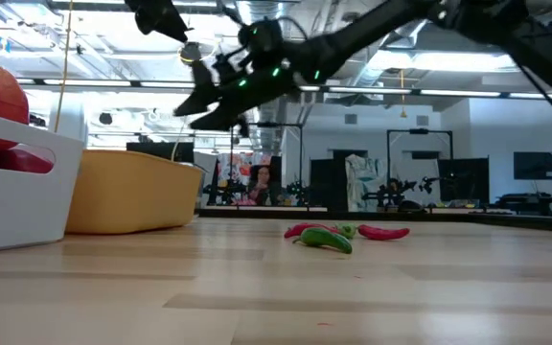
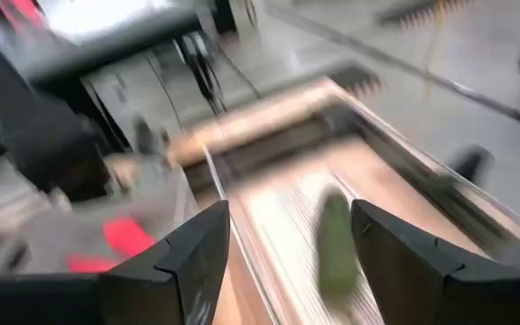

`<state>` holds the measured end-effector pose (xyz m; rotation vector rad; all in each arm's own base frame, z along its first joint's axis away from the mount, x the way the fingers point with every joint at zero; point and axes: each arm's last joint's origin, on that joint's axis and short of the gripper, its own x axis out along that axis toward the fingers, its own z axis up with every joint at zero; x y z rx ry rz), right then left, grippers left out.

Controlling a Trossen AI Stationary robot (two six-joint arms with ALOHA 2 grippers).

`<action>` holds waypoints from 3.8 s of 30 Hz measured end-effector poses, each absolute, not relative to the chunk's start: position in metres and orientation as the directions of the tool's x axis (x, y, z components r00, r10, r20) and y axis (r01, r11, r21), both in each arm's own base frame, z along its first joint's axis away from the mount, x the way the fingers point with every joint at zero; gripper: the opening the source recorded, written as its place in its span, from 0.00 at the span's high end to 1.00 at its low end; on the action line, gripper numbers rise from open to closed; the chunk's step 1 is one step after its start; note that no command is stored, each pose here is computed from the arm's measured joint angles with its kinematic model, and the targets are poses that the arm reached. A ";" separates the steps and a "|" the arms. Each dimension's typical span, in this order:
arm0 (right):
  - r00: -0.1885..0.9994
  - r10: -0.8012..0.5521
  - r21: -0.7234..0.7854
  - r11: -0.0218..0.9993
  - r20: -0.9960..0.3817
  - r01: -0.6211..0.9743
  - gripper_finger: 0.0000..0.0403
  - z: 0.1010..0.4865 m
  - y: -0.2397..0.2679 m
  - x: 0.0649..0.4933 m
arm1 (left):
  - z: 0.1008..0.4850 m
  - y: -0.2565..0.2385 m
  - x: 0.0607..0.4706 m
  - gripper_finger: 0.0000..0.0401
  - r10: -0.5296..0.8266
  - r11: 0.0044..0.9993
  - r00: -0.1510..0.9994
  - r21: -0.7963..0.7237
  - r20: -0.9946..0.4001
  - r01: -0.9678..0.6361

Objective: Sort produce into baskets
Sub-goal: Put the bottom left pepper into the top transparent bin

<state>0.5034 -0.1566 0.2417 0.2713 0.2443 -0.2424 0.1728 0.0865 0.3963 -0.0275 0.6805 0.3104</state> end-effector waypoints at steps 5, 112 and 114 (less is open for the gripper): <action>0.860 -0.269 0.054 0.945 -0.433 0.323 0.36 0.289 -0.150 0.467 | 0.396 0.080 0.176 0.58 0.203 0.970 0.760 0.021 -0.617 -0.242; 0.619 0.007 0.168 0.965 -0.786 0.203 0.36 0.268 0.043 0.249 | 0.285 0.162 0.277 0.91 0.346 0.921 0.017 0.337 -0.938 -0.197; 0.629 0.009 0.174 0.964 -0.777 0.201 0.36 0.269 0.043 0.250 | 0.282 0.172 0.269 0.90 0.339 0.915 -0.004 0.331 -0.941 -0.230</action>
